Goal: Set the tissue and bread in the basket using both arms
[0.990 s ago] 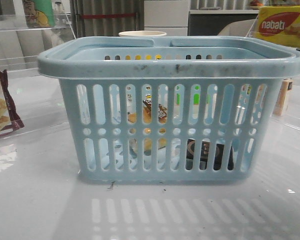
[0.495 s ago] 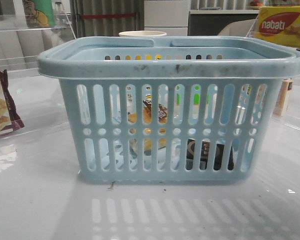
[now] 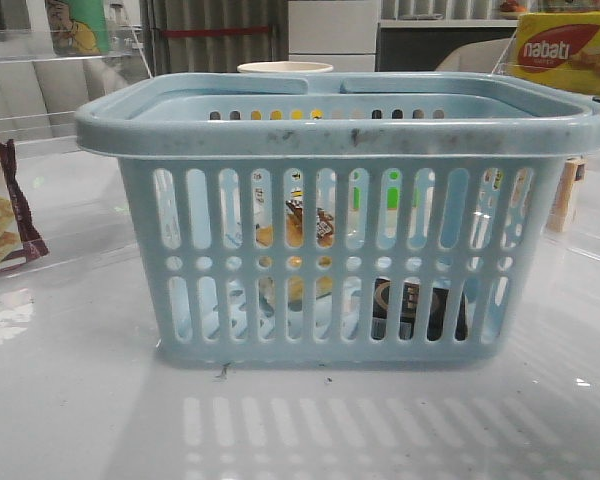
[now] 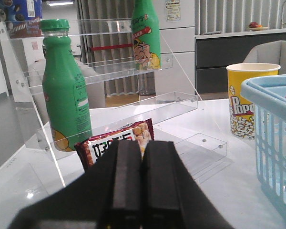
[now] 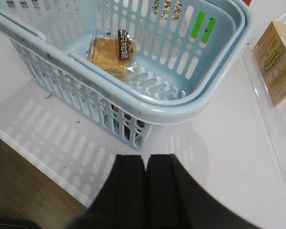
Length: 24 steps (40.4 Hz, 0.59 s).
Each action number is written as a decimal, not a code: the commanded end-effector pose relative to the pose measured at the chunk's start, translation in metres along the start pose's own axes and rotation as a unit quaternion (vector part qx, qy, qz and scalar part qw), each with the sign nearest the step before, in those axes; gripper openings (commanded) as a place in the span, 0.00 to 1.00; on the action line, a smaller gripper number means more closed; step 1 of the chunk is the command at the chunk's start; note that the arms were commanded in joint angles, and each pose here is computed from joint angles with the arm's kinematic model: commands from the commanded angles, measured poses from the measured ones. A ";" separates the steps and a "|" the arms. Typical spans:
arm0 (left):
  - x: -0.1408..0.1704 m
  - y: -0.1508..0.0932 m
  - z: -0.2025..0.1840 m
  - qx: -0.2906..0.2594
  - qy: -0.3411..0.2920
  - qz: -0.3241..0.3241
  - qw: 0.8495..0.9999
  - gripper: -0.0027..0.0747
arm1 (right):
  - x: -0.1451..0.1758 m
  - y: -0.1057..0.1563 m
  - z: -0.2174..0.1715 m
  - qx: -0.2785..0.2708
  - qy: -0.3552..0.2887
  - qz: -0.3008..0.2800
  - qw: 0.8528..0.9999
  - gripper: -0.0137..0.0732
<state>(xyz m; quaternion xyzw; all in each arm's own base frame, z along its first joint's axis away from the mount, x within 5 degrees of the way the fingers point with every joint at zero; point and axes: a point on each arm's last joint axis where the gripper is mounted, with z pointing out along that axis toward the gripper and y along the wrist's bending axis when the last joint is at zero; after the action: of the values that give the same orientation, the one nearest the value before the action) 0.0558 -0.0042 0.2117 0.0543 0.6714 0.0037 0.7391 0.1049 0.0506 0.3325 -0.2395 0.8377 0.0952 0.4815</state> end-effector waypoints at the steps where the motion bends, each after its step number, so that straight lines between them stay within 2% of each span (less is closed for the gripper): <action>1: -0.009 0.002 -0.002 -0.009 -0.053 -0.008 0.999 0.15 | -0.013 -0.002 -0.005 0.010 -0.046 -0.007 0.999 0.22; 17: -0.009 0.002 -0.002 -0.009 -0.053 -0.008 0.999 0.15 | -0.011 -0.002 -0.007 0.011 -0.052 -0.007 0.999 0.22; 20: -0.009 0.002 -0.002 -0.009 -0.053 -0.008 0.999 0.15 | -0.004 -0.005 -0.012 0.032 -0.067 -0.006 0.997 0.22; 24: -0.009 0.002 -0.002 -0.009 -0.053 -0.008 0.999 0.15 | 0.010 -0.011 -0.019 0.080 -0.121 0.006 0.989 0.22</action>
<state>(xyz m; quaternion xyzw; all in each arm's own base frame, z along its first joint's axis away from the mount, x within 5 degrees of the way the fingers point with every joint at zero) 0.0558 -0.0042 0.2117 0.0538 0.6715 0.0032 0.7391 0.0942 0.0393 0.3233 -0.2131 0.8266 0.0805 0.5147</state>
